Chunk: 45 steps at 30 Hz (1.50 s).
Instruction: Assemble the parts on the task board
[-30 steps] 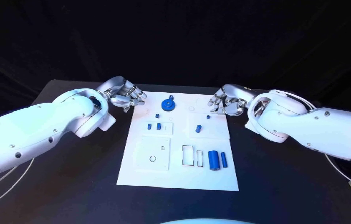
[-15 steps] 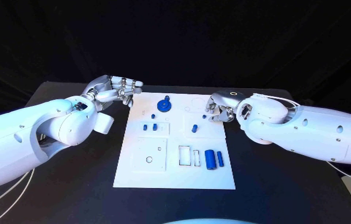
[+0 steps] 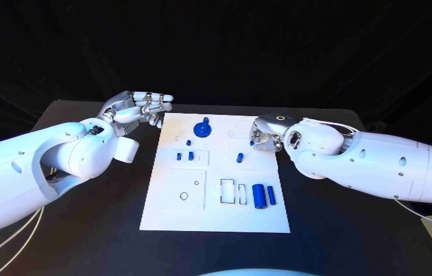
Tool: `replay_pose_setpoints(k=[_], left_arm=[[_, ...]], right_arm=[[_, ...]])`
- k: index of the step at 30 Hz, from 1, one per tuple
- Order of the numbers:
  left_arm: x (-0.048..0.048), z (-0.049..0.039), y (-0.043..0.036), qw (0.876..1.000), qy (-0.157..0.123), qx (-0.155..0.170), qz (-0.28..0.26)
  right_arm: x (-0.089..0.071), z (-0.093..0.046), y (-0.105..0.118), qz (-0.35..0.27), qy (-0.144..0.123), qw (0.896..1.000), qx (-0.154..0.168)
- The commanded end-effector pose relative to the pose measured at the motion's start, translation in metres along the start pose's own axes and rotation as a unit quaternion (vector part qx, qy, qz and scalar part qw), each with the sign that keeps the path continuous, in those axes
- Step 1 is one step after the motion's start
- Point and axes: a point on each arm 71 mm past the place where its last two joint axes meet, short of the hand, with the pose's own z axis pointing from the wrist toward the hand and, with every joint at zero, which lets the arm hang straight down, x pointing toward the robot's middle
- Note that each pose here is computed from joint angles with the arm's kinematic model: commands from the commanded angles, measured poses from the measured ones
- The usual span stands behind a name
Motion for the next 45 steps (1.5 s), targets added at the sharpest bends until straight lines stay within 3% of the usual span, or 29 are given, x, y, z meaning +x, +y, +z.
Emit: replay_pose_setpoints(k=[1,45], left_arm=[[0.0023,-0.0001,-0.0016,1.0,0.008,0.008,-0.015],[-0.0006,-0.0001,0.0009,1.0,0.007,-0.007,-0.013]], right_arm=[[0.0034,0.0014,-0.0009,-0.006,0.005,1.0,-0.001],[0.0121,0.0069,0.0089,0.01,0.022,1.0,-0.015]])
